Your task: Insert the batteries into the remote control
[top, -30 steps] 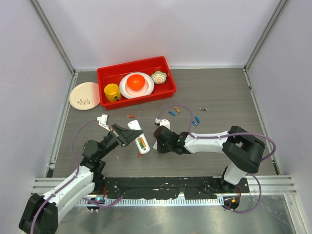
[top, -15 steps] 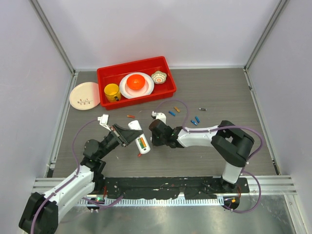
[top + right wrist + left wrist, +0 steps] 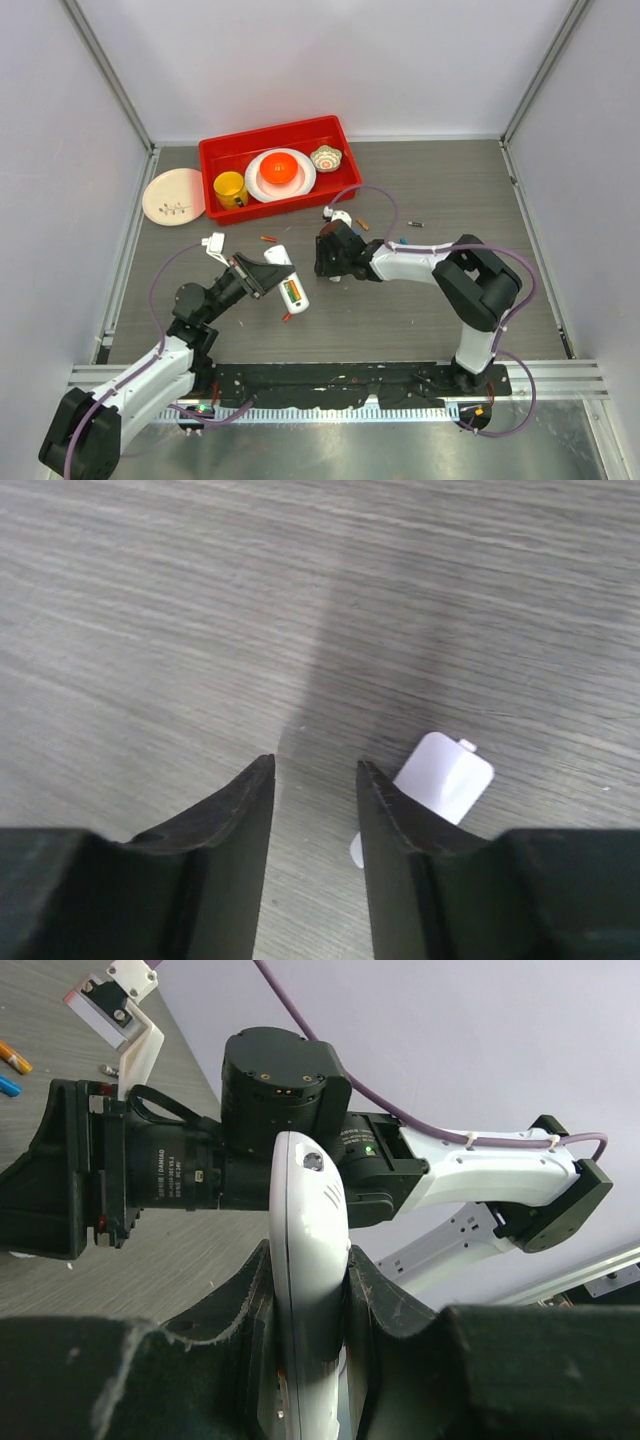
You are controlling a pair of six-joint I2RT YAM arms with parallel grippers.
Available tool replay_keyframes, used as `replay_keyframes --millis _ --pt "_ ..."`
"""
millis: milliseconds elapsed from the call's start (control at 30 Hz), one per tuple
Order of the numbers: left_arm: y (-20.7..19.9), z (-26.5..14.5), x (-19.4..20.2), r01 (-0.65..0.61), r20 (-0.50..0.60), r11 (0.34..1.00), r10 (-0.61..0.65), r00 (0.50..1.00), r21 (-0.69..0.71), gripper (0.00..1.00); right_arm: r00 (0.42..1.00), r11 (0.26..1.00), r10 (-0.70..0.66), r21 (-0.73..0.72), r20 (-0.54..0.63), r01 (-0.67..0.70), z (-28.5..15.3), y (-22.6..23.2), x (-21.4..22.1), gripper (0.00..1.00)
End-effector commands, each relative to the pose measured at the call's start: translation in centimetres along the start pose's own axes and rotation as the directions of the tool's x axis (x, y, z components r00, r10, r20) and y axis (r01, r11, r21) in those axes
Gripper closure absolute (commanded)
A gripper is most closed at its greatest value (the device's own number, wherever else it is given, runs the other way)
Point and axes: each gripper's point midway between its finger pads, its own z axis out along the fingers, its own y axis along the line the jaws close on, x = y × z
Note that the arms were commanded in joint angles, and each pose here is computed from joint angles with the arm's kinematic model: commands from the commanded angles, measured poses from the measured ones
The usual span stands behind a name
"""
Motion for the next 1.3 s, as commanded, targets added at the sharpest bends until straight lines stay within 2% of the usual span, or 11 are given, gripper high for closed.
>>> replay_keyframes --millis 0,67,233,333,400,467,533,667,767,1000,1267 --pt "-3.0 0.7 -1.6 -0.062 0.047 0.993 0.057 0.997 0.099 1.00 0.998 0.991 -0.055 -0.125 0.014 0.056 -2.0 2.5 -0.8 0.53" --pt "-3.1 0.7 -1.6 -0.064 0.045 0.993 0.059 0.997 0.102 1.00 0.998 0.988 -0.046 -0.145 0.047 0.052 -3.2 3.1 -1.9 0.48" --pt "-3.0 0.7 -1.6 -0.062 0.045 0.993 0.058 0.997 0.100 1.00 0.996 0.996 -0.017 -0.088 0.092 0.025 -5.4 2.3 -3.6 0.46" --pt "-2.9 0.7 -1.6 -0.060 0.046 0.993 0.056 0.997 0.097 1.00 0.994 0.999 0.009 0.039 0.107 -0.013 -6.1 0.0 -3.8 0.46" --pt "-2.6 0.8 -1.5 -0.057 0.044 0.995 0.053 0.998 0.087 1.00 0.998 0.986 -0.007 0.164 0.060 -0.003 -5.6 -2.4 -2.5 0.46" --pt "-2.7 0.8 -1.5 -0.057 0.041 0.994 0.053 0.998 0.094 1.00 1.000 0.973 -0.002 0.230 0.024 -0.003 -5.4 -3.4 -1.9 0.45" --pt "-2.5 0.9 -1.3 -0.048 0.032 0.995 0.046 0.998 0.091 1.00 1.000 0.969 0.010 0.245 0.006 -0.011 -4.9 -3.8 -1.2 0.44" --pt "-2.6 0.8 -1.2 -0.042 0.026 0.994 0.039 0.999 0.103 1.00 0.998 0.978 0.049 0.199 0.040 -0.056 -4.6 -2.9 -1.7 0.28" --pt "-2.7 0.6 -1.1 -0.039 0.028 0.994 0.036 0.999 0.104 1.00 0.998 0.978 0.044 0.201 0.036 -0.050 -4.3 -2.5 -2.1 0.25" --pt "-2.8 0.3 -1.1 -0.041 0.033 0.994 0.038 0.999 0.103 1.00 1.000 0.970 0.012 0.243 -0.020 -0.007 -2.6 -2.6 -1.7 0.25" --pt "-2.6 0.2 -1.0 -0.041 0.032 0.994 0.038 0.999 0.101 1.00 0.994 0.954 -0.028 0.295 -0.106 0.058 -2.5 -3.7 -0.4 0.32"
